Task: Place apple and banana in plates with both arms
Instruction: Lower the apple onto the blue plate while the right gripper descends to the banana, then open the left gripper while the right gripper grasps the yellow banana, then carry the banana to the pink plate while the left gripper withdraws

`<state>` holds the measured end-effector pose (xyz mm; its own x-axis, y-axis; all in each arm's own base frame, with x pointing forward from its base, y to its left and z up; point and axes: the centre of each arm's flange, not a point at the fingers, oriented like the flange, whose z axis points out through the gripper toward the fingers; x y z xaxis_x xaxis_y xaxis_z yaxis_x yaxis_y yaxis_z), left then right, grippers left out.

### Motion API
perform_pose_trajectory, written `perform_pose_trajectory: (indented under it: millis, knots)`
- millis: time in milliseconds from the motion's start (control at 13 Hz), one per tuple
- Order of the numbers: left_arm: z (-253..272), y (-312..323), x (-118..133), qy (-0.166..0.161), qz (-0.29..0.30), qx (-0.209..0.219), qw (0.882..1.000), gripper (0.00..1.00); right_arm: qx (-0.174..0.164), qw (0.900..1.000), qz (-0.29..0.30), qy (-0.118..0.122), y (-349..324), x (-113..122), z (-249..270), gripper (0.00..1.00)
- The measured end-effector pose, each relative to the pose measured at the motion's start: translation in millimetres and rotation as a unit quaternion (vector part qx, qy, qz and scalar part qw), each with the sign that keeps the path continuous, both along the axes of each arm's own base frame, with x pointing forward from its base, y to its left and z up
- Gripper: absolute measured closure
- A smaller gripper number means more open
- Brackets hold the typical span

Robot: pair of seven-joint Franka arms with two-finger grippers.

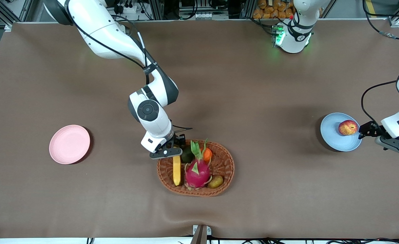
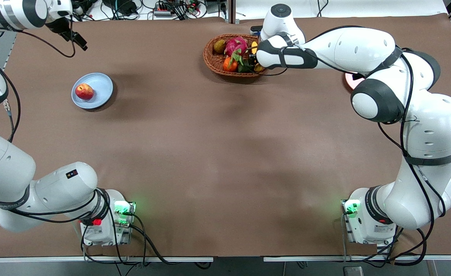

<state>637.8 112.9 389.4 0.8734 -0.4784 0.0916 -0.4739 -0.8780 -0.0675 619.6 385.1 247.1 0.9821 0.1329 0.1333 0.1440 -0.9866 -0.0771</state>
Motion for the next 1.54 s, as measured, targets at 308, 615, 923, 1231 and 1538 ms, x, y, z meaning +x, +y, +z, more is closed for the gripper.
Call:
perform_pose_trajectory:
  millis: [308,615,923,1231,1538]
  knots:
    - [32.2,-41.8,10.3,0.022,0.027,-0.009,0.999,0.00,0.000,1.000,0.002,-0.001,2.1,0.3,-1.5,0.30]
    - [69.6,-104.6,10.1,0.050,0.051,0.012,0.997,0.00,-0.003,1.000,0.005,-0.003,4.1,-0.1,-2.1,0.33]
    - [121.9,-127.5,-14.2,0.057,0.082,-0.001,0.995,0.00,0.003,1.000,0.006,-0.014,5.8,2.0,-0.3,0.70]
    - [169.2,-117.0,-44.9,0.065,0.128,0.006,0.990,0.00,0.005,1.000,0.002,-0.021,3.8,6.9,2.8,0.70]
    - [202.8,-109.3,-78.4,0.091,0.191,0.007,0.977,0.00,0.003,1.000,-0.027,-0.011,-25.3,28.1,27.5,0.70]
